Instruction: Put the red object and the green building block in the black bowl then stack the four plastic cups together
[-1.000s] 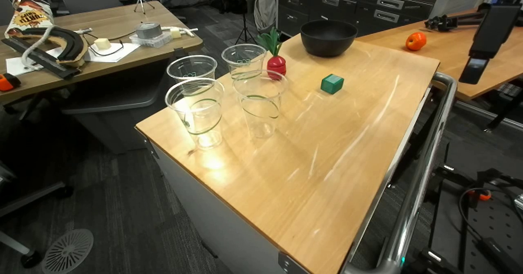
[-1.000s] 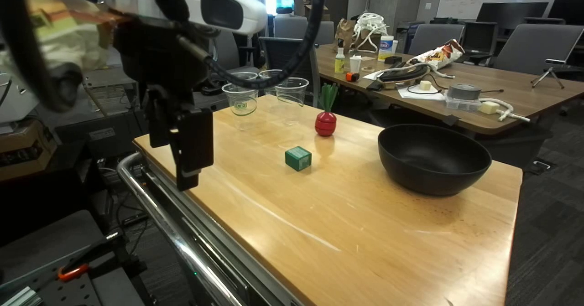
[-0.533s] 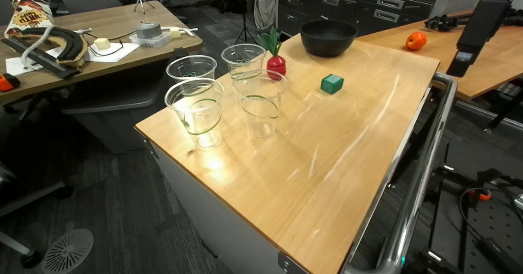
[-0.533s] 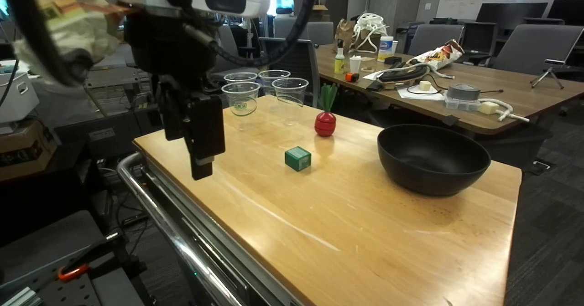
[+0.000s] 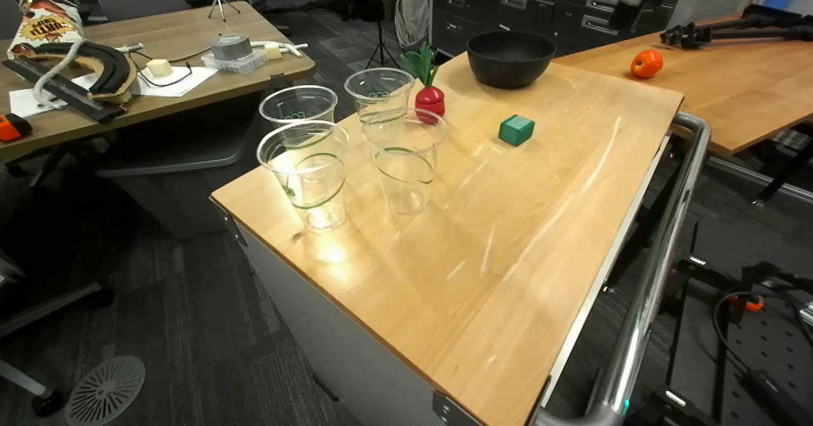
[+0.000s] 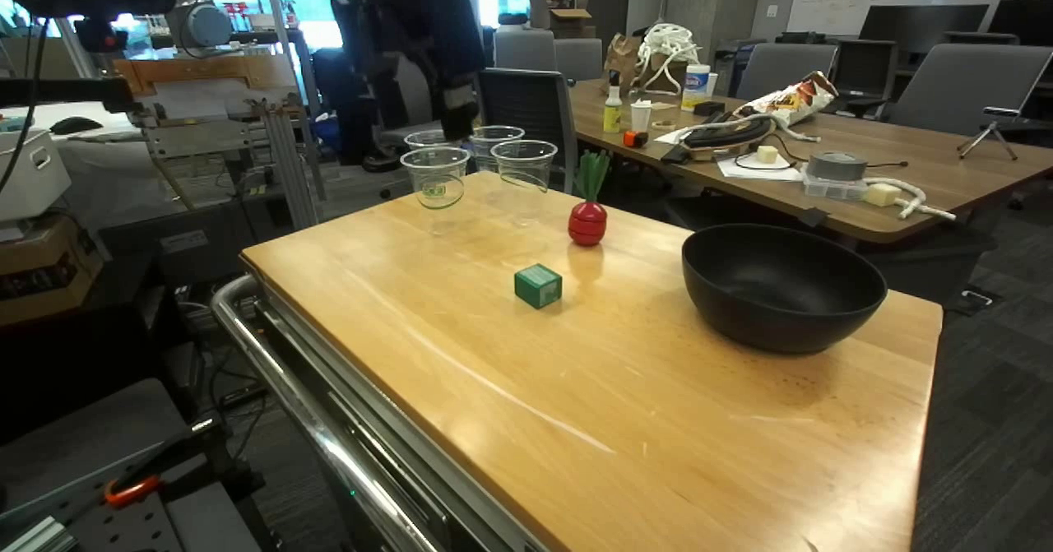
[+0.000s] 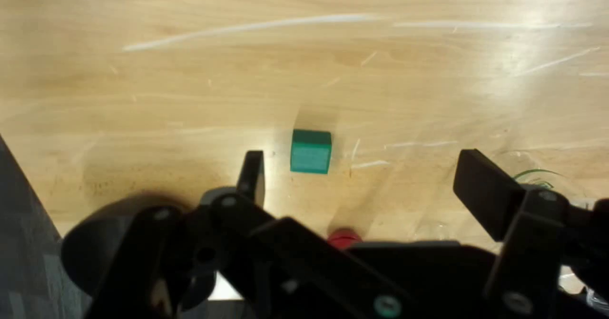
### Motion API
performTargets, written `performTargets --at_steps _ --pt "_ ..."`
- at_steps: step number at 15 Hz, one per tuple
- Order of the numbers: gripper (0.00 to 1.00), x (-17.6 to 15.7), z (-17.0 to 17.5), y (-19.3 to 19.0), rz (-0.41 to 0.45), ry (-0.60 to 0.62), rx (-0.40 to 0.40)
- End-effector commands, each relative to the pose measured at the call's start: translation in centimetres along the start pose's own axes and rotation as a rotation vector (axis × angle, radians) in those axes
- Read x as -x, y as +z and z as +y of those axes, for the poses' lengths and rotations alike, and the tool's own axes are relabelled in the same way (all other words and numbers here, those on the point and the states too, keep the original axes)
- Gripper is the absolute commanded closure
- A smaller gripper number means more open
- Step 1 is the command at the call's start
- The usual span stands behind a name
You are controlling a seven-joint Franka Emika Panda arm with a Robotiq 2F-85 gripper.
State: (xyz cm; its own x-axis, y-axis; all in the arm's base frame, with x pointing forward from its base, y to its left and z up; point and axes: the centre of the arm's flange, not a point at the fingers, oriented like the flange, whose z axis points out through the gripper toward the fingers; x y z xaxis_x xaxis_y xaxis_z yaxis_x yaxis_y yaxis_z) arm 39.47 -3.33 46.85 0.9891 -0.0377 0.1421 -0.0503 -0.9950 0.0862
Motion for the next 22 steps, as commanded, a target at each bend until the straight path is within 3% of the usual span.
performTargets --at_steps 1,2,8,10,16,22 --pt "0.0 -6.3 -2.9 -0.5 -0.047 -0.108 0.068" --pt "0.0 -2.5 -2.1 -0.2 -0.008 -0.067 0.033" --pt "0.0 -5.0 -3.2 1.1 -0.047 -0.104 0.047" --pt "0.0 -6.4 -3.7 0.6 -0.038 -0.134 0.011" --pt "0.0 -16.4 -3.8 -0.3 -0.013 -0.176 0.005" --pt "0.0 -24.2 -4.7 4.5 -0.081 -0.152 -0.011"
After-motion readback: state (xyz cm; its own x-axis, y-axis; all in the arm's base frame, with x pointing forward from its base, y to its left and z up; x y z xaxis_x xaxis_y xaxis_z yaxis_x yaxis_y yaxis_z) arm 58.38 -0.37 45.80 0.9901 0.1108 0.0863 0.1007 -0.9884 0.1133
